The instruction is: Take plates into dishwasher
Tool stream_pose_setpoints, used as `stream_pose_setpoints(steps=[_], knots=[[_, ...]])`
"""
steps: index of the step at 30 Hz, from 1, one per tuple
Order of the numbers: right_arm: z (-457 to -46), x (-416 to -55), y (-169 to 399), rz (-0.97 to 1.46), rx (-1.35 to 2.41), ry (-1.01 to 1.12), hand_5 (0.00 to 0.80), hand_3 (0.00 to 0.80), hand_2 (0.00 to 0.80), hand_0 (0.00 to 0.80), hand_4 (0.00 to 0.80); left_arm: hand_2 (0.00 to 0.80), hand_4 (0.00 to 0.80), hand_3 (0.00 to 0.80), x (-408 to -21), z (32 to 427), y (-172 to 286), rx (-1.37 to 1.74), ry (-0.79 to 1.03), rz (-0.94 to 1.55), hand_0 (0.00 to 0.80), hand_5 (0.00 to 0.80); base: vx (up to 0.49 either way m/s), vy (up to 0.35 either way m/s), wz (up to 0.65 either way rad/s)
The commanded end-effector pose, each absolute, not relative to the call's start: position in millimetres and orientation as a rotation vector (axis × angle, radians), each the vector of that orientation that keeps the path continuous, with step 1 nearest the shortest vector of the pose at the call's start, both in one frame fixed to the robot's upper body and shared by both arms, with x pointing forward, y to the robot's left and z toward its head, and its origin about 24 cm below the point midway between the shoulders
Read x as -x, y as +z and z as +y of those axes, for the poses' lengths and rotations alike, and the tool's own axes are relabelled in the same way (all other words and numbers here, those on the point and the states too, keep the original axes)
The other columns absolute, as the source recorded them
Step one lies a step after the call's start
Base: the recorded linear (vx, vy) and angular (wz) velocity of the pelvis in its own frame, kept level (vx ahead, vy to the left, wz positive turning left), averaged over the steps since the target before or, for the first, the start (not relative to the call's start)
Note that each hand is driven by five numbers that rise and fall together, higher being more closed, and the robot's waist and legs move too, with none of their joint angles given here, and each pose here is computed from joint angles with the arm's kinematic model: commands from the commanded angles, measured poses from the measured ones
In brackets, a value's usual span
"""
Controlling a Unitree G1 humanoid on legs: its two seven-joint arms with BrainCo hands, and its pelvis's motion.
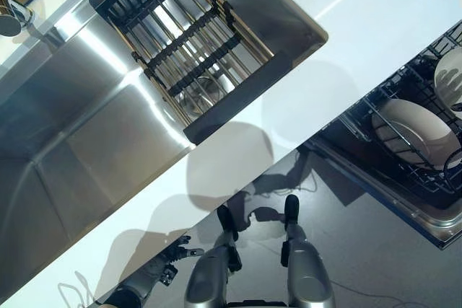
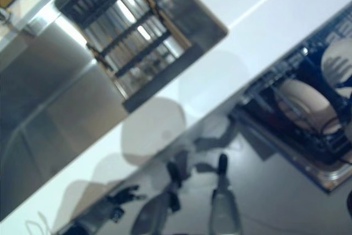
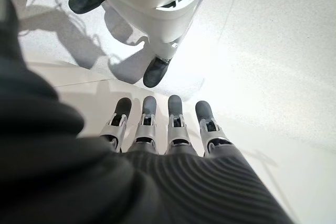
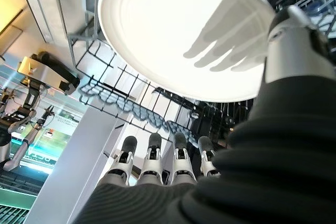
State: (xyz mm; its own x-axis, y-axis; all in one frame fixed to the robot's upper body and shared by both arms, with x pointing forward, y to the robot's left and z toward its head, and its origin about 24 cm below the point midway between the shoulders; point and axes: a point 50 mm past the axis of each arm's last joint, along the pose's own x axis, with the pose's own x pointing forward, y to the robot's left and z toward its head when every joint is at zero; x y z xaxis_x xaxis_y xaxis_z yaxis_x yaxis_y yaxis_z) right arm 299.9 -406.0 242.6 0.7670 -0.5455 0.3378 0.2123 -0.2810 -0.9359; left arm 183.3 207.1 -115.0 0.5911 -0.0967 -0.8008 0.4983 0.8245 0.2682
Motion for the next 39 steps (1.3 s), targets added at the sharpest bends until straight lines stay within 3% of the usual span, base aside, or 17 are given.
stream_pose_setpoints(steps=[1, 16, 26, 39], knots=[[-401.2, -294.2, 249.4, 0.123, 1.64, -0.837, 0.0, 0.0, 0.0, 0.0, 0.0, 0.0, 0.0, 0.0, -200.5, 241.7, -99.5, -0.563, -0.252, 0.85, 0.0, 0.0, 0.047, 0.068, 0.0], [-407.3, -253.4, 212.9, 0.005, 1.337, -0.932, 0.0, 0.0, 0.0, 0.0, 0.0, 0.0, 0.0, 0.0, -181.0, 241.0, -115.9, -0.512, -0.183, 0.921, 0.0, 0.0, 0.045, 0.041, -0.01], [-422.6, -231.1, 143.0, 0.194, 0.651, -0.931, 0.0, 0.0, 0.0, 0.0, 0.0, 0.0, 0.0, 0.0, -160.0, 246.4, -129.5, -0.501, -0.152, 1.017, 0.0, 0.0, 0.074, 0.032, -0.09], [-443.1, -162.5, 28.3, 0.443, -0.044, -1.211, 0.0, 0.0, 0.0, 0.0, 0.0, 0.0, 0.0, 0.0, -163.3, 242.8, -131.6, -0.504, -0.168, 1.023, 0.0, 0.0, 0.045, 0.009, -0.04]])
